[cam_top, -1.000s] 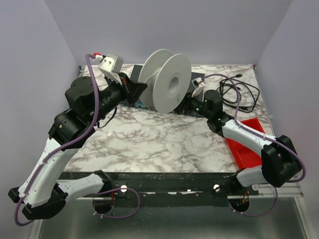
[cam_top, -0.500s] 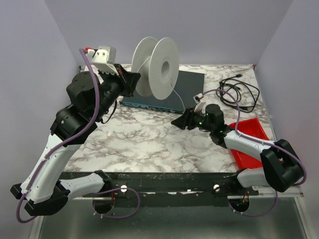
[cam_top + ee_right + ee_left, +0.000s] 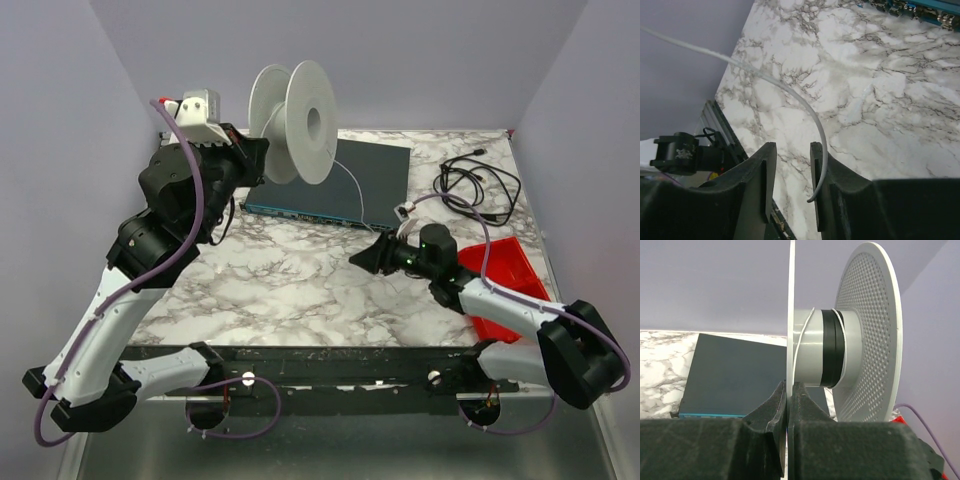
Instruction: Wrap the cables
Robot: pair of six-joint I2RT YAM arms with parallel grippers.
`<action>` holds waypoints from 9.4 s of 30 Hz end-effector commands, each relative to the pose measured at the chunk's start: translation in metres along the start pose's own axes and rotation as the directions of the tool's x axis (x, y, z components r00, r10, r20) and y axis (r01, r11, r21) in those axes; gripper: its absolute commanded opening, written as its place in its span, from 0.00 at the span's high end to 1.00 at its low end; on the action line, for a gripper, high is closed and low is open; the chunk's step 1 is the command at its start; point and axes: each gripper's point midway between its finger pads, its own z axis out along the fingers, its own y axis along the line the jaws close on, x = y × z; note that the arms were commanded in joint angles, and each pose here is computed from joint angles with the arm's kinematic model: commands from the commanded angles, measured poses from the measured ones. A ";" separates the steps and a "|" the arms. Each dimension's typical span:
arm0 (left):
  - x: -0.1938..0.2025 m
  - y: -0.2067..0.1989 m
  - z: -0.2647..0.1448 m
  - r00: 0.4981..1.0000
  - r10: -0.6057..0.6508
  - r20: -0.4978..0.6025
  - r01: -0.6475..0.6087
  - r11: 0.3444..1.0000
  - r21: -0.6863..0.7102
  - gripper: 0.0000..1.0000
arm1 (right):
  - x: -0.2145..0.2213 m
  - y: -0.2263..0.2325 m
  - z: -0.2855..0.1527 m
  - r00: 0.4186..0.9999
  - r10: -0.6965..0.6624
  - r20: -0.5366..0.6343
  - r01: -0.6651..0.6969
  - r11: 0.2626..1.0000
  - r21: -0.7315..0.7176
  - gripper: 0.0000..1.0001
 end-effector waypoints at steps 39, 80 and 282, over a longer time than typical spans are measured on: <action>0.074 0.078 0.141 0.898 0.365 -0.246 -0.420 0.877 -0.233 1.00 | -0.208 0.194 -0.068 0.677 -0.730 0.094 0.595 0.618 0.514 0.99; 0.021 -0.029 0.007 0.993 -0.098 -0.070 0.115 0.945 0.305 1.00 | -0.196 0.004 0.015 0.953 -0.271 0.134 0.244 0.951 0.188 0.99; -0.073 -0.065 0.000 0.964 -0.242 0.107 0.199 0.930 0.310 1.00 | -0.185 0.058 0.058 0.544 -0.536 0.646 0.556 0.806 0.201 0.35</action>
